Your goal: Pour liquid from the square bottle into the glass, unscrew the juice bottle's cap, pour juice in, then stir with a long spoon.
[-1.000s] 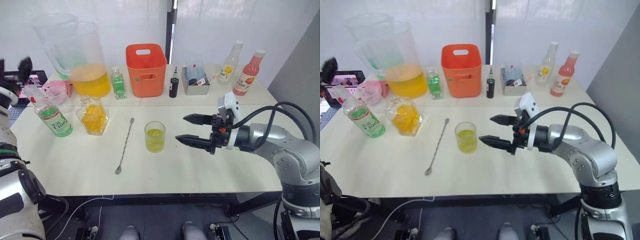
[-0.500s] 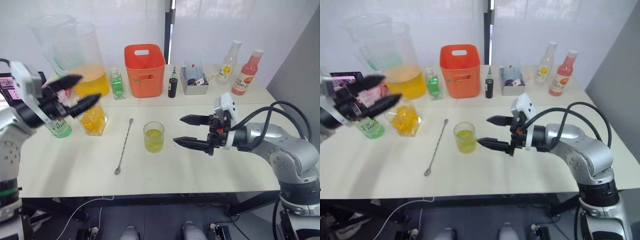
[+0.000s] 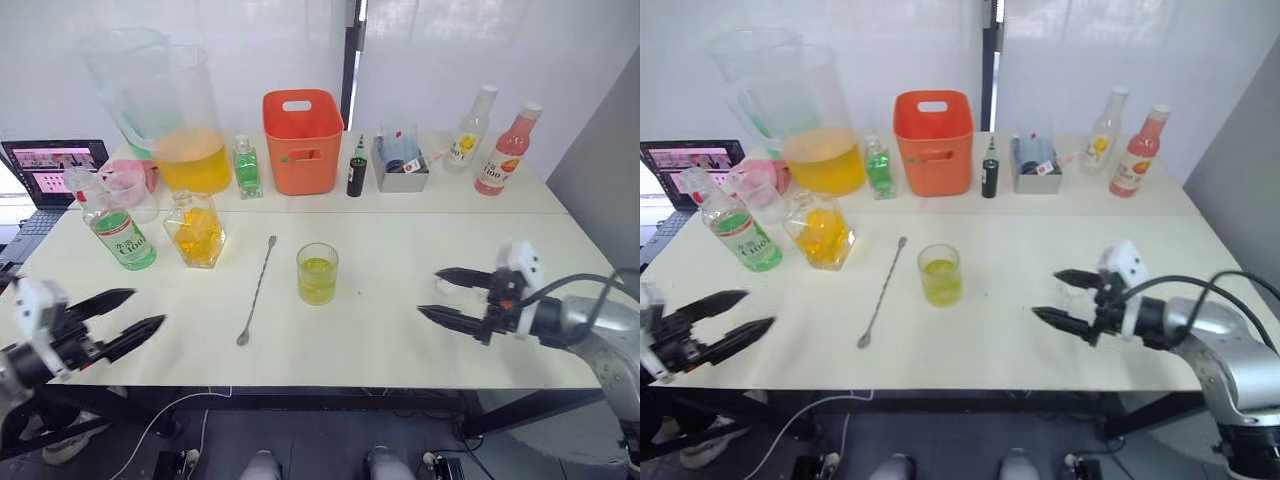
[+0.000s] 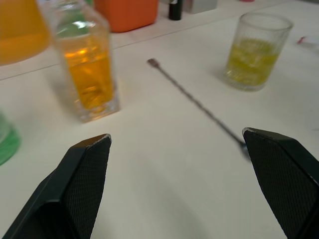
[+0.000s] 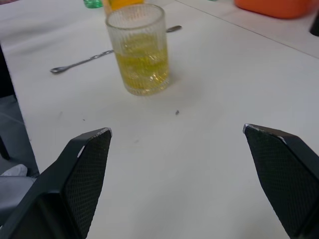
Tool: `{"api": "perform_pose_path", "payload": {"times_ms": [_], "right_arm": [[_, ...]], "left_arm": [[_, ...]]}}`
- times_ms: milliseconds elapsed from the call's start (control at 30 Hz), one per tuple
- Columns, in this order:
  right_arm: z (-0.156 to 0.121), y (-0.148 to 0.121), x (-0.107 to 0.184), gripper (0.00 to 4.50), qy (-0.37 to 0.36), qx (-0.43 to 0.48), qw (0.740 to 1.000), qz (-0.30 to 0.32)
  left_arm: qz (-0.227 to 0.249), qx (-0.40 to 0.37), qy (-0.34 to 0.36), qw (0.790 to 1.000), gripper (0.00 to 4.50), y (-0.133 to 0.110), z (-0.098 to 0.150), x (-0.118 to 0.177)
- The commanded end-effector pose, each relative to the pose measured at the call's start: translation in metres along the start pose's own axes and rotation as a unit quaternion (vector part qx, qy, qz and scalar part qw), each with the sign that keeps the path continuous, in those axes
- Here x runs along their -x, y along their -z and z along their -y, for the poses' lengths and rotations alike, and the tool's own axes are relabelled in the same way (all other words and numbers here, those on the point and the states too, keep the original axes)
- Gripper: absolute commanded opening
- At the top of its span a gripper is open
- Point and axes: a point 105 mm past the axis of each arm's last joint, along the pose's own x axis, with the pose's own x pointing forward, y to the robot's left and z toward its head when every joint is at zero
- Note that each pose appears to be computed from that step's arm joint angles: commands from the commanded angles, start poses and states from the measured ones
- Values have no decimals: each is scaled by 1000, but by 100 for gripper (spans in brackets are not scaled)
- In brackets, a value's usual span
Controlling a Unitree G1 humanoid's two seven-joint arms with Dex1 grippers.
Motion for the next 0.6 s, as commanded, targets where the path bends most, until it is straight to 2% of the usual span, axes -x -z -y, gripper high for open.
{"api": "perform_pose_path", "payload": {"times_ms": [33,133,200,433,600], "right_arm": [[11,5,32,450,31,11,999,4],[14,30,53,450,47,-11,998,-33],[20,41,64,450,71,-12,996,-47],[34,49,74,450,95,-18,995,-33],[32,54,74,450,79,-20,996,-33]], "left_arm": [[-17,-35,-28,999,447,5,-17,20],[-42,-48,-48,997,447,16,-29,34],[-43,-51,-58,996,447,15,-35,39],[-36,-53,-57,996,447,15,-35,36],[-27,-28,-53,998,447,17,-28,34]]}}
